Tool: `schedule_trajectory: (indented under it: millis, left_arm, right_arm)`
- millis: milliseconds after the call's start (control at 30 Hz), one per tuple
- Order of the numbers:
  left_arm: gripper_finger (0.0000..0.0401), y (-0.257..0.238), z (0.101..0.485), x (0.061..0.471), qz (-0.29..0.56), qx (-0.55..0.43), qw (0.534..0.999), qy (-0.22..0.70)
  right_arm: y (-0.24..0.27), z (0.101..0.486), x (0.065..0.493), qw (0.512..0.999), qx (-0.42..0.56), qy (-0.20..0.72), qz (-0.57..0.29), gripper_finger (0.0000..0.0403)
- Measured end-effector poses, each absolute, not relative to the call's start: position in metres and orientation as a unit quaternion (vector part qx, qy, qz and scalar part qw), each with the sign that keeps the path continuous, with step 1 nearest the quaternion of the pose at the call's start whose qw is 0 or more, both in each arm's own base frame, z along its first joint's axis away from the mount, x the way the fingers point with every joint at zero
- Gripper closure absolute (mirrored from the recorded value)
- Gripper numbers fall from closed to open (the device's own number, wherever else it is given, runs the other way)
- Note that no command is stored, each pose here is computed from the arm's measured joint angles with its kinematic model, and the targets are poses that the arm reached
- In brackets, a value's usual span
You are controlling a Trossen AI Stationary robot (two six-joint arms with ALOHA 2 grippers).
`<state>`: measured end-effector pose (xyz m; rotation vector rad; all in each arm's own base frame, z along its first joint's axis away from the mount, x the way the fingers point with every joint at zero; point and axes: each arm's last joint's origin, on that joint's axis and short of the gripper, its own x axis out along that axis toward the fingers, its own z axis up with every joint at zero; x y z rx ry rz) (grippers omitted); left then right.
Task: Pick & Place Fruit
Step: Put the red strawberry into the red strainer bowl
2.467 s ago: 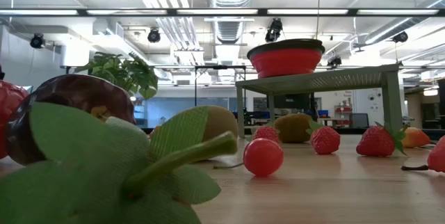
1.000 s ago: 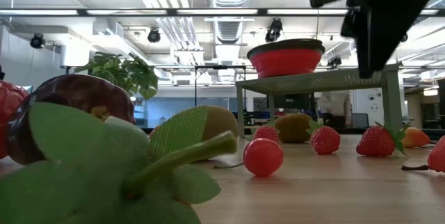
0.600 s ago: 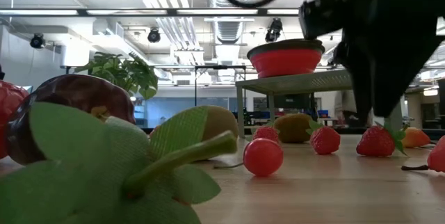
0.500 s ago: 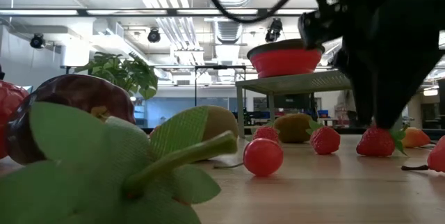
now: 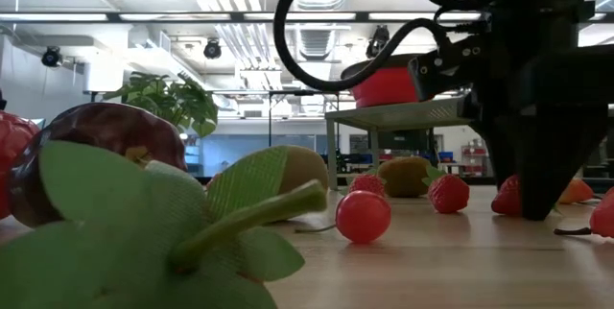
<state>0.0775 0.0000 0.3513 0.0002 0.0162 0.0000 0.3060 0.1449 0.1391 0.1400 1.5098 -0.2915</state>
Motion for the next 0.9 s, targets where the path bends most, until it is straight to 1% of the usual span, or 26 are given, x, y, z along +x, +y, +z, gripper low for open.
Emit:
schedule_trajectory:
  millis: [233,300,433,533,700,900]
  left_arm:
    - [0.0355,0.000,0.351,0.078,0.000,0.000,1.000,0.008]
    - [0.0355,0.000,0.351,0.078,0.000,0.000,1.000,0.008]
    - [0.0355,0.000,0.351,0.078,0.000,0.000,1.000,0.008]
    - [0.0355,0.000,0.351,0.078,0.000,0.000,1.000,0.008]
    - [0.0355,0.000,0.351,0.078,0.000,0.000,1.000,0.008]
    - [0.0355,0.000,0.351,0.078,0.000,0.000,1.000,0.008]
  right_arm:
    - [0.143,0.146,0.303,0.717,0.070,0.682,-0.127,0.0269]
    - [0.142,0.153,0.303,0.724,0.076,0.674,-0.124,0.0285]
    - [0.140,0.168,0.301,0.735,0.085,0.662,-0.118,0.0285]
    - [0.136,0.186,0.297,0.746,0.090,0.650,-0.112,0.0285]
    - [0.112,0.230,0.295,0.793,0.093,0.592,-0.115,0.0267]
    - [0.063,0.295,0.285,0.850,0.104,0.498,-0.135,0.0277]
